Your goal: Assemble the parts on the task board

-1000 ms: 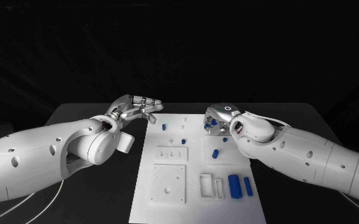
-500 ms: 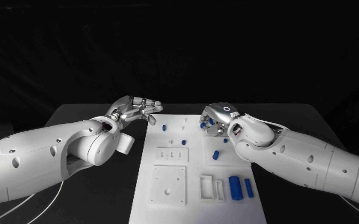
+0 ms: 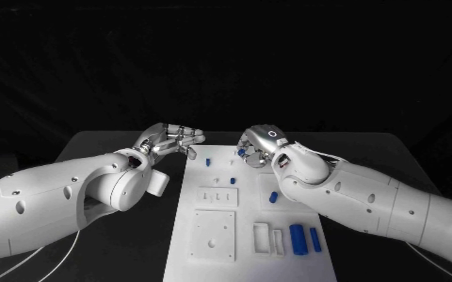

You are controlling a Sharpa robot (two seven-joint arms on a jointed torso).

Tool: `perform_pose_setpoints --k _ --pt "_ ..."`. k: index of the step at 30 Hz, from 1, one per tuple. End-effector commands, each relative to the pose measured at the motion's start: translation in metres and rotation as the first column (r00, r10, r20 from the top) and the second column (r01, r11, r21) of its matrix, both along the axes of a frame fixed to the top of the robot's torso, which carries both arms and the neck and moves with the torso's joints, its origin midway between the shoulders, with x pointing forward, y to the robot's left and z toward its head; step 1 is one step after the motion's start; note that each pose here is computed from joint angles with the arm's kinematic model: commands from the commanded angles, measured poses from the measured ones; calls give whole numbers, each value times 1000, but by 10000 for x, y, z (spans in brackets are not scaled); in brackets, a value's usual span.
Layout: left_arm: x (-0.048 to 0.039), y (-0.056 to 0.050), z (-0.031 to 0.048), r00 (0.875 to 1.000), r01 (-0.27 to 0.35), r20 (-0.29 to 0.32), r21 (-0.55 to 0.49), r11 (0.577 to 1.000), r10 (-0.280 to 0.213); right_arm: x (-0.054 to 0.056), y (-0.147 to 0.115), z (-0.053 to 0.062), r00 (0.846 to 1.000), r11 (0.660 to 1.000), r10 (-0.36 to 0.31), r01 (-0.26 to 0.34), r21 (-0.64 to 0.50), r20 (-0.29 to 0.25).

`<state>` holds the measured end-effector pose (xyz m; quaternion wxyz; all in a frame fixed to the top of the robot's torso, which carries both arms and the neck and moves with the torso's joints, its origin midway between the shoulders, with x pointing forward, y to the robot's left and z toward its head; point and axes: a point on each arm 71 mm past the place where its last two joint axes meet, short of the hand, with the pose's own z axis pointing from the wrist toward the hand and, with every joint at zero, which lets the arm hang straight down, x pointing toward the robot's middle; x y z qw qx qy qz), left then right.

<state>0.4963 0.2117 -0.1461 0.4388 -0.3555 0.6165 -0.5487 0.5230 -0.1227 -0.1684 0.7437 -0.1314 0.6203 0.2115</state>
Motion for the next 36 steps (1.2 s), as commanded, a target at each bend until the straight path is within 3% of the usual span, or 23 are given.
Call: perform_pose_setpoints --k 1,24,36 --pt "-1 -25 18 1000 17 6 -4 1000 -17 31 37 7 1000 1000 -12 12 1 28" --pt "-7 -52 49 1000 25 7 -5 1000 -25 127 140 -46 999 1000 -25 25 -17 26" --pt "0 -31 58 1000 20 9 -3 1000 -20 100 117 -17 998 999 -31 32 -14 49"
